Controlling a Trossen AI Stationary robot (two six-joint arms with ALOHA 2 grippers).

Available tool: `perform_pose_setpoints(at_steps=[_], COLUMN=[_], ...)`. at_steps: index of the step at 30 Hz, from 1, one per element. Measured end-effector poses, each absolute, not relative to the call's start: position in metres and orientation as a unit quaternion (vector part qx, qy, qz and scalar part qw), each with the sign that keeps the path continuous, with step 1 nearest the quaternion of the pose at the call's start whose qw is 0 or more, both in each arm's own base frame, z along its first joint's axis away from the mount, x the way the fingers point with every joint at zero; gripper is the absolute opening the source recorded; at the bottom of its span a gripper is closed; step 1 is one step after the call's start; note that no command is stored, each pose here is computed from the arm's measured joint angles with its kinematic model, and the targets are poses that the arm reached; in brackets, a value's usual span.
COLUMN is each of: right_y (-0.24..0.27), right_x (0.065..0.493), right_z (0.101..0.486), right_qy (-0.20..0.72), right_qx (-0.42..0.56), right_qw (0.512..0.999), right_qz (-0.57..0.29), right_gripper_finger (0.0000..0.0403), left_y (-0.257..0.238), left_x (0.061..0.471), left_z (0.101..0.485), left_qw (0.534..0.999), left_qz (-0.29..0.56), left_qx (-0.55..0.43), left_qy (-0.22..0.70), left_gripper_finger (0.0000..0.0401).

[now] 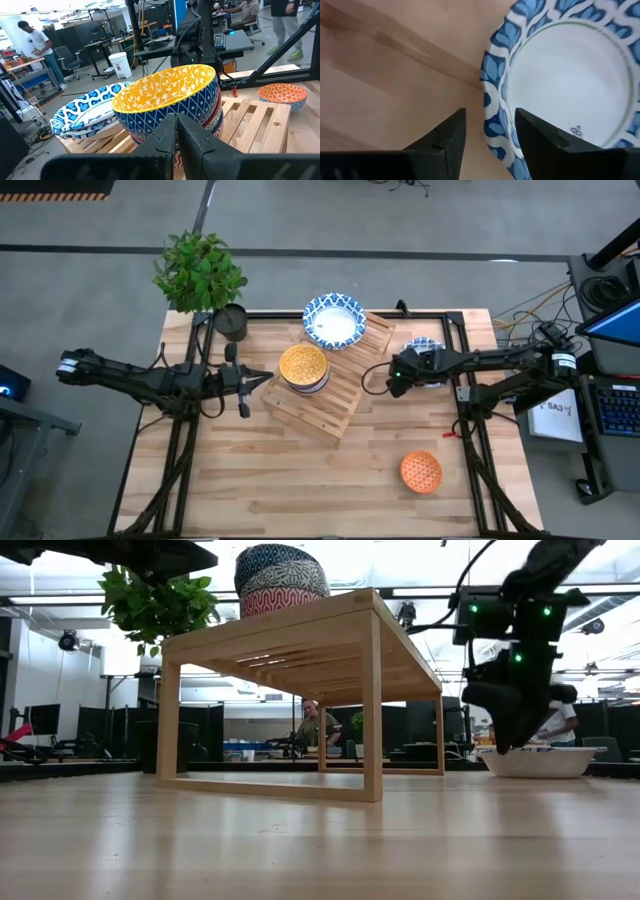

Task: Place and stack bowls onto a shelf
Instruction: Stack the white patterned bowl on top of the white patterned bowl on the shelf

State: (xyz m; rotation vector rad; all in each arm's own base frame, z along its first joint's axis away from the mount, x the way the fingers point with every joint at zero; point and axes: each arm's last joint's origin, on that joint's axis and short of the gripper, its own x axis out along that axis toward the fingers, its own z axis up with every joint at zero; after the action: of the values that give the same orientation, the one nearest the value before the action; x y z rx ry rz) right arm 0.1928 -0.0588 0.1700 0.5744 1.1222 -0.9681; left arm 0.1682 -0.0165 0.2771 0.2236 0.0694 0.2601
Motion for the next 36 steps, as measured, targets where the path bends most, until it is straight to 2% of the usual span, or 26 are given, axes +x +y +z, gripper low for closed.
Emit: perform_pose_setpoints(at_steps=[8, 16, 19, 25, 30, 36], right_y=[-0.057, -0.057, -0.058, -0.058, -0.063, -0.07], right_x=[0.183, 0.186, 0.189, 0.197, 0.199, 0.213], right_z=[0.149, 0.154, 0.163, 0.198, 0.241, 0.302], right_qy=[0.5, 0.491, 0.495, 0.503, 0.479, 0.409], right_qx=[0.251, 0.257, 0.257, 0.24, 0.194, 0.122], right_qw=[0.699, 0.699, 0.696, 0.682, 0.668, 0.715], right_qz=[-0.446, -0.452, -0.451, -0.474, -0.535, -0.554], right_gripper_finger=[0.0137, 0.0024, 0.0015, 0.0013, 0.0012, 0.0012], left_y=[-0.017, -0.017, -0.017, -0.017, -0.017, -0.017], left_x=[0.168, 0.168, 0.168, 0.168, 0.168, 0.168], left_z=[0.277, 0.277, 0.277, 0.277, 0.277, 0.278], left_qw=[0.985, 0.985, 0.985, 0.985, 0.985, 0.985], left_qz=[0.129, 0.129, 0.129, 0.129, 0.129, 0.13], left_qx=[0.111, 0.111, 0.111, 0.111, 0.112, 0.111], left_qy=[0.035, 0.035, 0.035, 0.035, 0.035, 0.032], left_gripper_finger=[0.0, 0.0, 0.0, 0.0, 0.0, 0.0])
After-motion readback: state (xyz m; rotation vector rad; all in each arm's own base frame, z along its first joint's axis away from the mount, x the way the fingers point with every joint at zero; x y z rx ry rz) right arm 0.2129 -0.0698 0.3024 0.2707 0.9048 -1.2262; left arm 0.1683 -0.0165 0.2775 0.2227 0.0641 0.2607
